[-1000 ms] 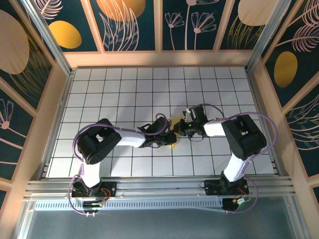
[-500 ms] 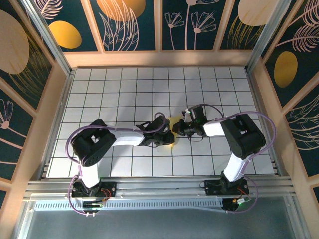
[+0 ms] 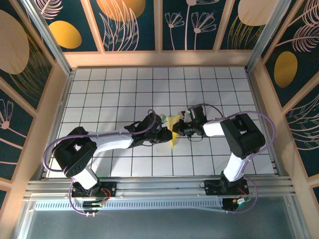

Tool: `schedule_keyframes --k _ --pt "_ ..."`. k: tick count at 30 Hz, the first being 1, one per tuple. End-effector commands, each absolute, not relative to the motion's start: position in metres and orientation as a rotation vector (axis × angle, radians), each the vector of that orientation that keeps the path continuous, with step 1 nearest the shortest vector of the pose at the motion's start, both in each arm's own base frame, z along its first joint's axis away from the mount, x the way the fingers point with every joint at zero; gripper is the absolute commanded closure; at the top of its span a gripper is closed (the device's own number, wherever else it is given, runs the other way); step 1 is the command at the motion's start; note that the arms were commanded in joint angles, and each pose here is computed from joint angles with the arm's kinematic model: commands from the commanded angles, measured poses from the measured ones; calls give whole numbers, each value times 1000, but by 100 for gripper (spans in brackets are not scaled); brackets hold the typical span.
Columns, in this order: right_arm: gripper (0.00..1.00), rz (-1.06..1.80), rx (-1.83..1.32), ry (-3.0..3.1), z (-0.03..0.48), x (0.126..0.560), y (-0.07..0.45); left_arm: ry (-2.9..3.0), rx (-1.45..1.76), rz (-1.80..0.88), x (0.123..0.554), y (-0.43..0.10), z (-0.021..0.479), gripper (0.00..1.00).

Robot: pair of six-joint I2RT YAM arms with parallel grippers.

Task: Fold a paper plane with a square sheet of paper (fold left side to right side)

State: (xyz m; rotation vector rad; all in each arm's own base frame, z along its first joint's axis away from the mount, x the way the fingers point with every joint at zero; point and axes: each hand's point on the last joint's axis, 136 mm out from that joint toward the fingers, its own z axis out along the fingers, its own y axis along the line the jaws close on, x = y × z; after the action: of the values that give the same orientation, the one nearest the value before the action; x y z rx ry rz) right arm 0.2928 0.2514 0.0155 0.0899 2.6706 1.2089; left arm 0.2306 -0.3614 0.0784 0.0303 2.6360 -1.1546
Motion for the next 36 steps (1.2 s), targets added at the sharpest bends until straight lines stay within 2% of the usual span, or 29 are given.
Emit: schedule_keyframes --k 1,11,18,31,36 --pt "100 986 158 2895 -40 258 227 2632 -2 -1310 219 -368 82 92" --pt "100 966 143 2902 -39 259 227 2648 3 -1433 211 -381 72 98" --pt "100 956 128 2909 -39 259 228 2694 -8 -1424 210 -384 52 98" --pt "100 943 121 2916 -41 258 228 2677 14 -1437 217 -394 56 99" --pt "100 936 125 2919 -42 258 227 2717 13 -1349 222 -392 44 100"
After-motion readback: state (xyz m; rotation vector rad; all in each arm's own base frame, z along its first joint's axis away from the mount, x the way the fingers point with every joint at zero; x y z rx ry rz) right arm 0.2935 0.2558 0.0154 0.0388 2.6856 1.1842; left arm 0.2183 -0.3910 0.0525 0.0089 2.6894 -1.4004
